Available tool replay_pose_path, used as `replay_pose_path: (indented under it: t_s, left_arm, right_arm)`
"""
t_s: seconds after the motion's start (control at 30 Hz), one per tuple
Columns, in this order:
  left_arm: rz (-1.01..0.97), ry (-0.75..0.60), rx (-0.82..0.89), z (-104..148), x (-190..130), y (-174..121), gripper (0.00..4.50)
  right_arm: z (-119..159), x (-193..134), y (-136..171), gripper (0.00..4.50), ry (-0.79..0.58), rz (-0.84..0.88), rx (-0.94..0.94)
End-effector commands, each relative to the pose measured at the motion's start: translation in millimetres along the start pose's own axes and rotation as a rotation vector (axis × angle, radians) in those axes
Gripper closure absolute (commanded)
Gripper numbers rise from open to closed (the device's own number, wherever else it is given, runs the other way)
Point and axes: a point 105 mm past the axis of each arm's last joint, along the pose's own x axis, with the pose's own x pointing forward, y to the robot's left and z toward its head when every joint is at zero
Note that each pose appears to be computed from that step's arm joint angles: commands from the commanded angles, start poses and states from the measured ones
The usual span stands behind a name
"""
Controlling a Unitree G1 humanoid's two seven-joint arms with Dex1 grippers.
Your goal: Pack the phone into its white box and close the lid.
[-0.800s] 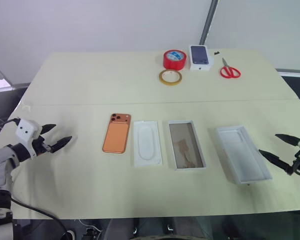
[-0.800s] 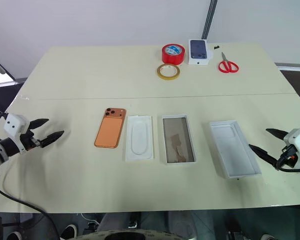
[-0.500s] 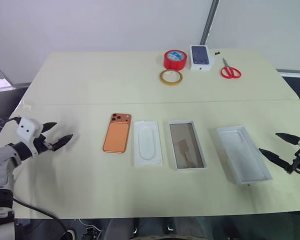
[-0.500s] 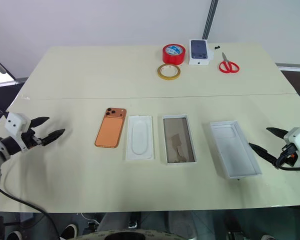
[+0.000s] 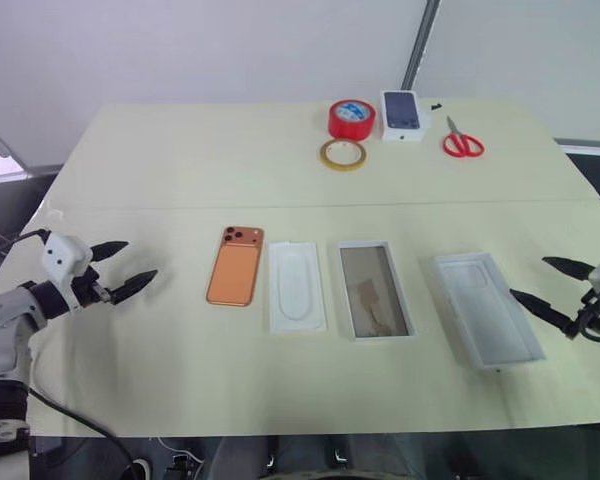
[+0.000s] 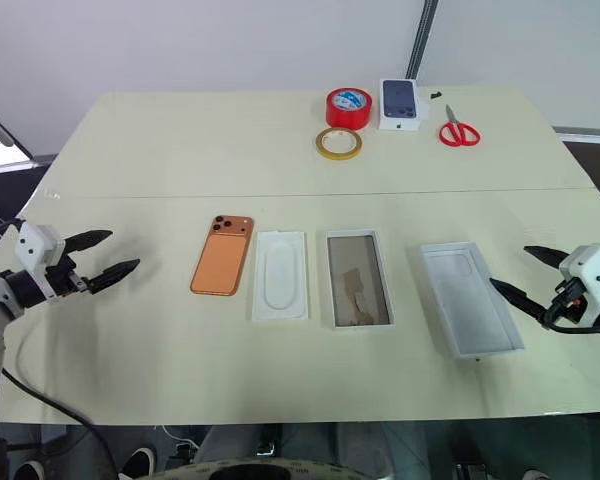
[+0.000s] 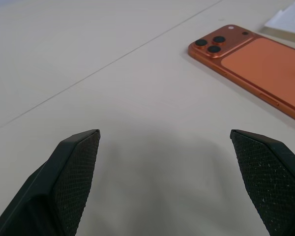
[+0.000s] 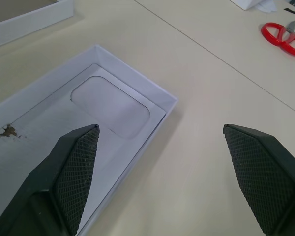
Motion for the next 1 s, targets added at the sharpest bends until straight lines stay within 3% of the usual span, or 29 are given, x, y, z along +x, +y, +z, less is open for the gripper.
replay_pose_path:
  t_s: [0.03, 0.23, 0.43, 0.63, 0.83, 1.0]
  left_arm:
    - [0.000, -0.047, 0.033, 16, 1, 3, 0.04]
    - [-0.080, 0.027, -0.048, 9, 10, -16, 0.04]
    - [-0.210, 0.114, -0.154, 24, 14, -46, 0.04]
    - [-0.368, 0.218, -0.527, 38, 18, -76, 0.04]
    - [-0.556, 0.203, -0.801, 64, 20, -118, 0.04]
    - [-0.569, 0.297, -0.801, 51, 25, -143, 0.04]
  right_arm:
    - [11, 1, -2, 0.29, -0.037, -0.003, -0.018]
    - [18, 8, 6, 0.29, -0.038, 0.057, -0.046]
    - [63, 33, 55, 0.29, -0.143, 0.299, -0.135]
    - [98, 46, 103, 0.29, -0.227, 0.485, -0.143]
    - [98, 60, 104, 0.29, -0.242, 0.484, -0.146]
    - [96, 65, 105, 0.29, -0.253, 0.489, -0.147]
